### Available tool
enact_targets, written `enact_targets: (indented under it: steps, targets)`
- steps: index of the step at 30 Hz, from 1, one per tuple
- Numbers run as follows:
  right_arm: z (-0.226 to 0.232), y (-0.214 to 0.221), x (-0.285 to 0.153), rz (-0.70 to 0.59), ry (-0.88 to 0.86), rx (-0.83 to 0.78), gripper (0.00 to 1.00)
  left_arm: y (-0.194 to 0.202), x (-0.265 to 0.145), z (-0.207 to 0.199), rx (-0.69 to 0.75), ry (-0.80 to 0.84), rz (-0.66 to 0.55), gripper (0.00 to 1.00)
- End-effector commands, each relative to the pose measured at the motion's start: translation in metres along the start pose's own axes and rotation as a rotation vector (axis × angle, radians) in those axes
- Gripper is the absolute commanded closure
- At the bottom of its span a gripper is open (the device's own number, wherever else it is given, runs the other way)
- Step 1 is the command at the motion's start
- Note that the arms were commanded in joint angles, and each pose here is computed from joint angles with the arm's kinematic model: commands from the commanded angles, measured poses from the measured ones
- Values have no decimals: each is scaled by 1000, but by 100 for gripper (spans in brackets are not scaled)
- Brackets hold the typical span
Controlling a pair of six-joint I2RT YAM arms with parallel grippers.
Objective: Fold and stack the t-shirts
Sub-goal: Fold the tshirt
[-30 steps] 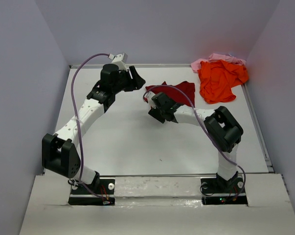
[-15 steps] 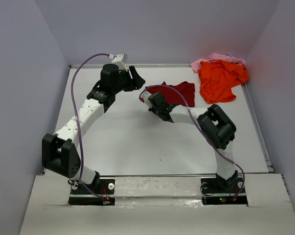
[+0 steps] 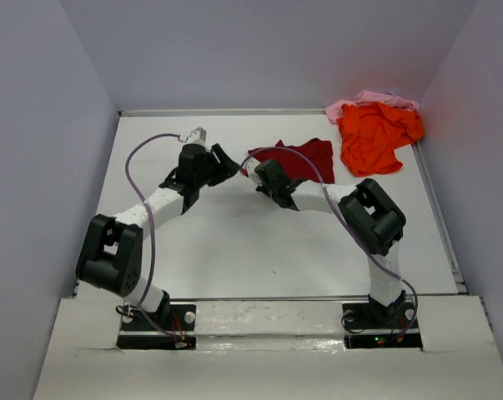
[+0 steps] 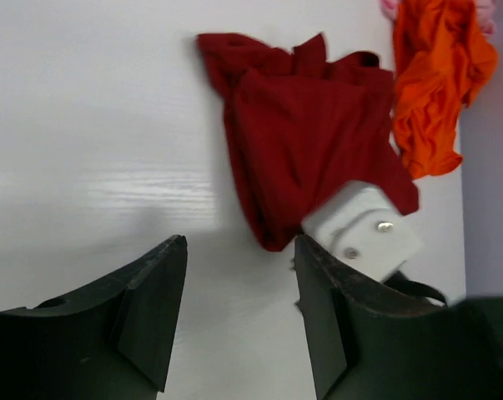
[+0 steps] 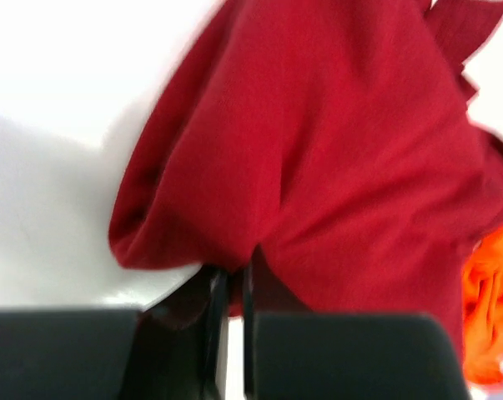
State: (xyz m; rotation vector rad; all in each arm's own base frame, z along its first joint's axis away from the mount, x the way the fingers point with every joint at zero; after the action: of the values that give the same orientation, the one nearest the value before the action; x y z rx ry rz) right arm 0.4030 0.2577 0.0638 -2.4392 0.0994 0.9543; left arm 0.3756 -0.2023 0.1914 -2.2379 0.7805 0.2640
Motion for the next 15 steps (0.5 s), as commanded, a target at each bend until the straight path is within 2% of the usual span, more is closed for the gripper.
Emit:
enact_targets:
  steps: [1, 5, 6, 9, 11, 15]
  targets:
    - [-17, -18, -18, -78, 23, 70, 100, 40, 17, 30, -146, 14, 66, 36]
    - [-25, -22, -22, -83, 47, 86, 100, 59, 28, 47, -193, 14, 90, 35]
    - [-25, -22, -23, -86, 45, 88, 100, 60, 32, 45, -193, 29, 88, 27]
    - [-26, -24, -26, -96, 41, 97, 100, 65, 38, 46, -193, 36, 101, 21]
    - [-28, -26, -29, -104, 44, 107, 100, 67, 43, 44, -192, 48, 105, 13]
    - [-30, -27, -34, -108, 37, 115, 100, 68, 47, 42, -192, 72, 96, 9]
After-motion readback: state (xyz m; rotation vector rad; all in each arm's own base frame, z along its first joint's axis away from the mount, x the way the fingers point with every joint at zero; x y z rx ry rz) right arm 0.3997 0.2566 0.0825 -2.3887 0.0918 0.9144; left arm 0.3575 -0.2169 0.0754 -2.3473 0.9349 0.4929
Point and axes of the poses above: each gripper's point midway between its finger pads, its own x axis out along the fingers, its own z axis along the line the jaws close on, y = z × x, the point moved 3 cm from there along -x, back along the fingers, and after that the axes turned 8 degrees about -x, right-handed, at the moved point
